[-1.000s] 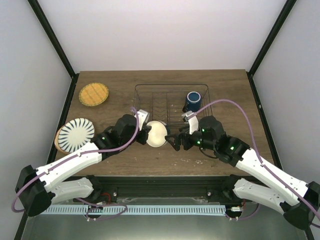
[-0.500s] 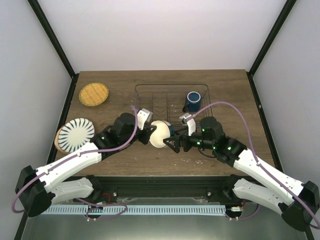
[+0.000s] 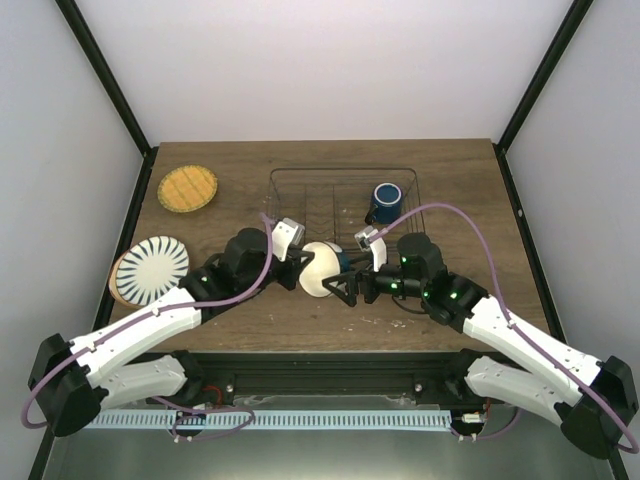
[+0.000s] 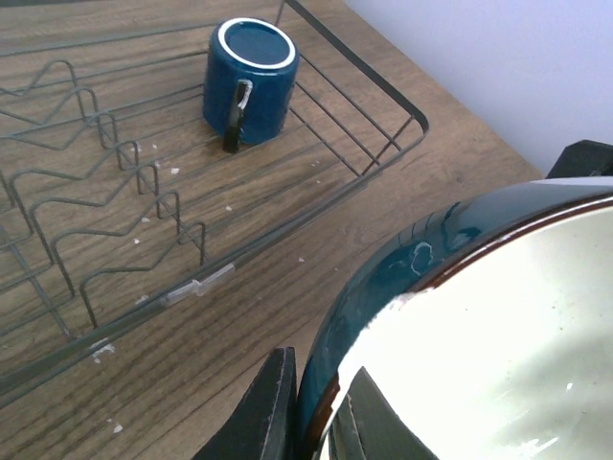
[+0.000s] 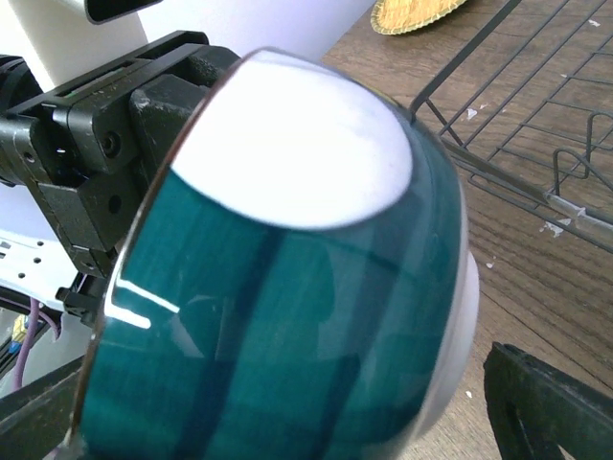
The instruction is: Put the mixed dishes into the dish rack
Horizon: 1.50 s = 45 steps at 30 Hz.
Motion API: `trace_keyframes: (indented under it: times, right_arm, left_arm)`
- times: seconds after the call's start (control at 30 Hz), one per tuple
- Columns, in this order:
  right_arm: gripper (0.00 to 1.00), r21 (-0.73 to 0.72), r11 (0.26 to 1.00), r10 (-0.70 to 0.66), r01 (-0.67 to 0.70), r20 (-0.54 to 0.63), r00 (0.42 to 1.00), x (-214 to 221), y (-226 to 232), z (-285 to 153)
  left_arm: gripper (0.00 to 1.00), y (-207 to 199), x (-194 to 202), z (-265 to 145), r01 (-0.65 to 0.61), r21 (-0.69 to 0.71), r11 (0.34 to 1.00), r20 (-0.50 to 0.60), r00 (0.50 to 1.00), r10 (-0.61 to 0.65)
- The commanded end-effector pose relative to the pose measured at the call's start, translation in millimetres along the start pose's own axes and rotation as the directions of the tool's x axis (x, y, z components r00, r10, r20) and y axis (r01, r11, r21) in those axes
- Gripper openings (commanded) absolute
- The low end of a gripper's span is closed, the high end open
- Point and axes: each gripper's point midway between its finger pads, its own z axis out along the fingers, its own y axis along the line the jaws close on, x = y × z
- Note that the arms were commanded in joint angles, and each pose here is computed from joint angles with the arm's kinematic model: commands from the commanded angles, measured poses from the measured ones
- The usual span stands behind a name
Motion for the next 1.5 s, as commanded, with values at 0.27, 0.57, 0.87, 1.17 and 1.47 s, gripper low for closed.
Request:
trace_keyframes:
  times: [0.27,0.57,0.87,1.17,1.47]
  right_arm:
    - [0.99,-0.015,1.000,0.004,-0.004,0.010,1.000,0,-1,1]
    - [0.97,-0.071,0.997,0.001,0.000,0.023,1.000,-2,5,7]
    - [0.94,-0.109,0.994,-0.014,0.020,0.059,0.998,-6,11,7]
    - [0.68,-0.114,0.993,-0.023,0.029,0.054,0.998,-5,11,7]
    - [0.43,-0.113,0.993,-0.024,0.029,0.049,0.999,-5,10,10]
  left_arm:
    - [0.00,0,-39,-17,-0.019,-0.022,1.000,0.177,0.984,0.023]
    - [0.00,-1,-33,-8,-0.002,-0.003,1.000,0.174,0.985,0.003]
    - [0.00,1,-26,1,0.018,0.007,1.000,0.162,0.987,-0.019]
    - [0.00,5,-24,2,0.029,-0.009,1.000,0.168,0.985,-0.027]
    - [0.03,6,-18,11,0.031,-0.002,1.000,0.152,0.988,-0.030]
